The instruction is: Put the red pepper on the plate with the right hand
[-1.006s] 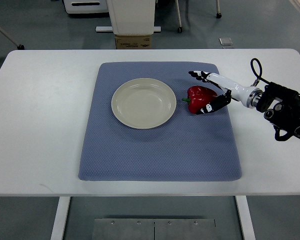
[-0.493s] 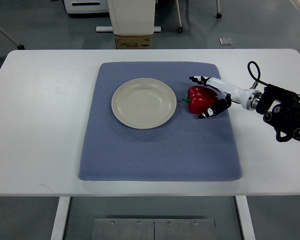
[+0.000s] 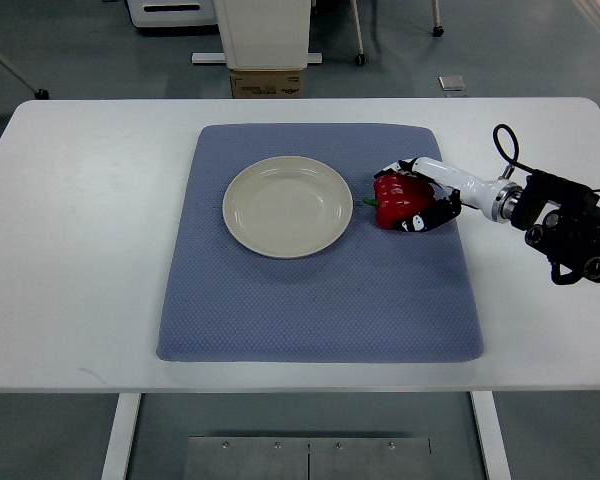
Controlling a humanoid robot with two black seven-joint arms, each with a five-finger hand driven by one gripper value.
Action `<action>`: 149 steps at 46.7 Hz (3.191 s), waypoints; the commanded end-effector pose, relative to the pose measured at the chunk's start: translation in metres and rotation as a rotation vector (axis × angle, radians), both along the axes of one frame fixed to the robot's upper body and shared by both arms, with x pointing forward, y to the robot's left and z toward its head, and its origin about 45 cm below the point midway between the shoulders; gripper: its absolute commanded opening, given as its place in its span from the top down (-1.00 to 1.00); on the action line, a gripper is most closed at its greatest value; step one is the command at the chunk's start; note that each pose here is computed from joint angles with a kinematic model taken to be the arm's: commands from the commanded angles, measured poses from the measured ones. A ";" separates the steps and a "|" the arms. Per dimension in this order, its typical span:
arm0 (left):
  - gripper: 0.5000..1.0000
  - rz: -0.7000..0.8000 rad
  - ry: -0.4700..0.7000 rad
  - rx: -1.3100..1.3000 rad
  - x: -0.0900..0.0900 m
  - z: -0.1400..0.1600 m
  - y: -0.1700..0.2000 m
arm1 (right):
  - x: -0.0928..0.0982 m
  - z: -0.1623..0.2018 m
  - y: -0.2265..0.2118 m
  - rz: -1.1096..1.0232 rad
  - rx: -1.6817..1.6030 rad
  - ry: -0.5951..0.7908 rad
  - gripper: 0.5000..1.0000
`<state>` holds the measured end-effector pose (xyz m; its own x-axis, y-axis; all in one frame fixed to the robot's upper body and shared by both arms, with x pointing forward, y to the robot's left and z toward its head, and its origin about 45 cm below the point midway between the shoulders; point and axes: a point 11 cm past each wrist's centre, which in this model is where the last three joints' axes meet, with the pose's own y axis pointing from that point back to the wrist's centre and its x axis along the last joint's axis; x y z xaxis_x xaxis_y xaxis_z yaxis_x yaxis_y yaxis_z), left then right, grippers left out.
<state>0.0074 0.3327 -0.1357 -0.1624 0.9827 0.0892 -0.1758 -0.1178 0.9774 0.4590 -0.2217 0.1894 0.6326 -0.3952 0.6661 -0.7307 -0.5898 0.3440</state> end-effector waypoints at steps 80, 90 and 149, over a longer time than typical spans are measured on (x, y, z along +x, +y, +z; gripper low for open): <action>-1.00 0.000 0.000 0.000 0.000 0.000 0.000 | -0.012 0.014 0.158 0.121 0.076 0.054 1.00; -1.00 0.000 0.000 0.000 0.000 0.000 0.000 | -0.013 0.007 0.154 0.093 0.083 0.050 1.00; -1.00 0.000 0.000 0.000 0.000 0.000 0.000 | 0.025 0.054 0.109 -0.176 0.416 0.068 -0.97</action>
<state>0.0073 0.3329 -0.1357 -0.1625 0.9826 0.0898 -0.1757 -0.1183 0.9773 0.4801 -0.1034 0.2402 0.5884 -0.6971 0.4096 -0.7993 -0.5779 0.1647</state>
